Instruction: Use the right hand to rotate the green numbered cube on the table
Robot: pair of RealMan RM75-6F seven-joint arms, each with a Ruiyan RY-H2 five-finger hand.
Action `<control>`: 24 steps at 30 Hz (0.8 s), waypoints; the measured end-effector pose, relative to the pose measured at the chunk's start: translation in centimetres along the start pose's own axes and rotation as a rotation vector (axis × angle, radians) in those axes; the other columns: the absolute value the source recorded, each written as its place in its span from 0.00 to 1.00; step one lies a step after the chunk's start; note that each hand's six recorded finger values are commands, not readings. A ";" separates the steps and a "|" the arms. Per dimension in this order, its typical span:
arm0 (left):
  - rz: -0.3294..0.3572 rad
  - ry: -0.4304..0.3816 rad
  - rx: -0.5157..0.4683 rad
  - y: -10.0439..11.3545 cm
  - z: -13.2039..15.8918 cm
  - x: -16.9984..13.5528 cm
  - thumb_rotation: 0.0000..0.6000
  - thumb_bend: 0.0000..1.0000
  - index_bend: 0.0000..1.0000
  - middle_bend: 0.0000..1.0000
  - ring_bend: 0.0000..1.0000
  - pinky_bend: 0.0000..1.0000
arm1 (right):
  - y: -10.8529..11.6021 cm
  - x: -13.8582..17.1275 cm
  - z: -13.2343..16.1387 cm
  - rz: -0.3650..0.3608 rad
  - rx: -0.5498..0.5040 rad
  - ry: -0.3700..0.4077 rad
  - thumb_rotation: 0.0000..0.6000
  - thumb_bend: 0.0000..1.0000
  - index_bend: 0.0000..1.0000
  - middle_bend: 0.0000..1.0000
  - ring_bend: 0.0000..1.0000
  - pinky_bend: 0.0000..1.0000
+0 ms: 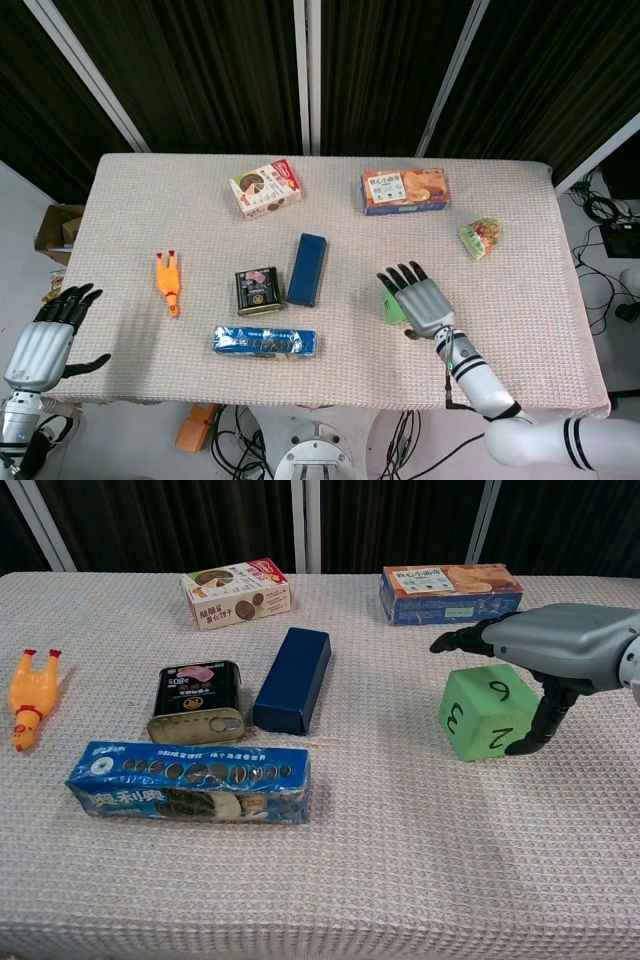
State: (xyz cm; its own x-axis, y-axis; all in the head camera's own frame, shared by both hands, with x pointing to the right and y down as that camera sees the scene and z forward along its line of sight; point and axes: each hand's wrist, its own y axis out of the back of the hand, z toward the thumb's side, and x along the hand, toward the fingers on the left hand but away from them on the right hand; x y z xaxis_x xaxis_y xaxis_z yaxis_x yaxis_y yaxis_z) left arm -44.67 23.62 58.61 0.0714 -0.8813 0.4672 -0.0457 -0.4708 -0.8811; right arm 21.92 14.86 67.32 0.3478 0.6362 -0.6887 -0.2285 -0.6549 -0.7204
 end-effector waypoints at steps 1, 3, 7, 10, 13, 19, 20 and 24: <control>-0.002 0.002 0.002 0.0 -0.1 0.0 0.88 0.11 0.13 0.08 0.07 0.18 | 0.0 -0.1 0.1 -0.007 -0.002 0.000 1.00 0.04 0.00 0.14 0.00 0.00; -0.006 0.004 0.006 -0.1 -0.1 0.0 0.88 0.11 0.13 0.08 0.07 0.18 | 0.1 -0.3 0.2 -0.020 -0.003 -0.006 1.00 0.07 0.00 0.20 0.00 0.00; -0.005 0.004 0.005 0.0 -0.1 0.0 0.88 0.11 0.13 0.08 0.07 0.18 | -0.1 -0.7 0.5 -0.028 0.001 -0.016 1.00 0.12 0.00 0.24 0.00 0.00; -0.005 0.007 0.004 0.0 -0.2 -0.1 0.89 0.11 0.13 0.08 0.07 0.18 | -0.3 -0.9 0.5 -0.030 0.009 -0.022 1.00 0.15 0.00 0.29 0.00 0.00; -0.008 0.012 0.002 -0.1 -0.4 -0.2 0.88 0.11 0.13 0.08 0.07 0.18 | -0.2 -0.9 0.5 -0.046 0.013 -0.034 1.00 0.20 0.00 0.41 0.00 0.00; -0.007 0.007 -0.002 -0.1 -0.3 -0.2 0.88 0.11 0.13 0.08 0.07 0.18 | 0.6 -0.6 0.8 -0.114 -0.011 -0.041 1.00 0.31 0.00 0.55 0.07 0.00; -0.006 0.006 -0.001 0.0 -0.3 -0.2 0.87 0.11 0.13 0.08 0.07 0.18 | 0.7 -0.6 1.1 -0.124 -0.028 -0.026 1.00 0.31 0.00 0.56 0.09 0.00; -0.002 0.005 -0.001 0.0 -0.2 -0.3 0.84 0.11 0.13 0.08 0.07 0.18 | 1.3 -0.3 2.1 -0.166 -0.121 0.036 1.00 0.31 0.00 0.62 0.13 0.00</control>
State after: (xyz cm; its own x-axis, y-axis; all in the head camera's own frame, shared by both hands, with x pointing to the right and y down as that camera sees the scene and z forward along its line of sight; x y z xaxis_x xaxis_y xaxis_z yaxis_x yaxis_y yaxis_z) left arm -44.90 23.86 58.53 0.0667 -0.8805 0.4693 -0.0470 -0.4726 -0.8800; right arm 19.62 14.69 66.46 0.4045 0.7260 -0.5561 -0.0548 -0.5877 -0.8072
